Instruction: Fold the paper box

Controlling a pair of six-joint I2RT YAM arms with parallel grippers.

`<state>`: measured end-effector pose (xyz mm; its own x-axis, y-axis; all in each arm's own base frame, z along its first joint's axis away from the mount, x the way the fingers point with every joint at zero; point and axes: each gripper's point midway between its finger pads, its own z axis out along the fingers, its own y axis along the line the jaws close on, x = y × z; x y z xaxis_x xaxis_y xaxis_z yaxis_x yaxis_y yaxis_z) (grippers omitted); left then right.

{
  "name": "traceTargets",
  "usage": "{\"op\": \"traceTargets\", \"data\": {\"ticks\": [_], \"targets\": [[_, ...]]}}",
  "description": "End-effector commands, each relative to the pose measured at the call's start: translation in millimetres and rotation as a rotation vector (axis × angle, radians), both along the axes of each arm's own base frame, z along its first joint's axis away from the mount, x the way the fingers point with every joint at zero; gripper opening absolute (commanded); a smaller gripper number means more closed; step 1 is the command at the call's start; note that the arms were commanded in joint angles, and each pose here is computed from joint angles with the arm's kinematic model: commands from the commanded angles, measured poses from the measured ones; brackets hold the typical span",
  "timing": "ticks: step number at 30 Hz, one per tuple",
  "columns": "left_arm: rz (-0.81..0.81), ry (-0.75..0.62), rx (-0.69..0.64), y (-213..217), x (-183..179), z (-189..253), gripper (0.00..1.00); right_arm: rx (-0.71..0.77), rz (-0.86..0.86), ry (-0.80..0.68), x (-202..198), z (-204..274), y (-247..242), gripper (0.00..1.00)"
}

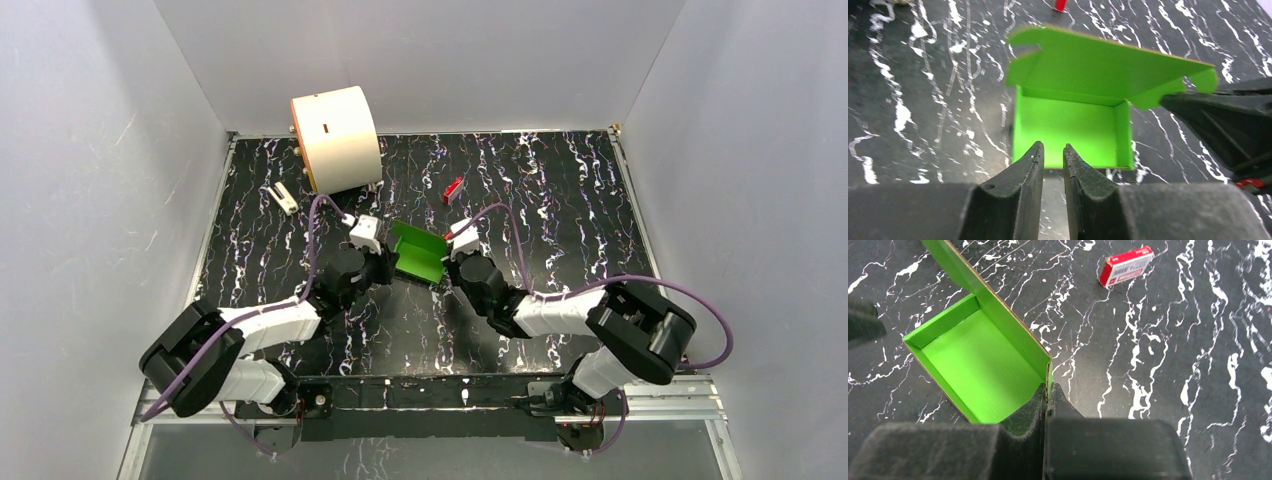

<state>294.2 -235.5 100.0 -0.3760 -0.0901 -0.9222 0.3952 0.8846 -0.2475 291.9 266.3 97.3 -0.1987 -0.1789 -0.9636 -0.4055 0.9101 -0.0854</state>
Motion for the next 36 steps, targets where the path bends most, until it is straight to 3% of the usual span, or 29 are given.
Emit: {"op": "traceTargets", "data": {"ticks": [1, 8, 22, 36], "targets": [[-0.039, -0.07, 0.046, 12.2, 19.3, 22.6, 0.21, -0.075, 0.102, -0.11, 8.4, 32.7, 4.9, 0.0], [-0.162, -0.079, 0.054, 6.8, 32.6, 22.3, 0.28, -0.156, 0.205, -0.12, 17.9, 36.9, 5.7, 0.0], [-0.278, -0.185, 0.113, 23.8, 49.8, 16.5, 0.35, -0.175, 0.377, -0.087, 30.5, 35.4, 8.7, 0.0], [-0.421, -0.304, 0.146, 16.6, 71.8, 20.5, 0.38, -0.194, 0.469, -0.069, 33.5, 36.0, 19.3, 0.0]]}}
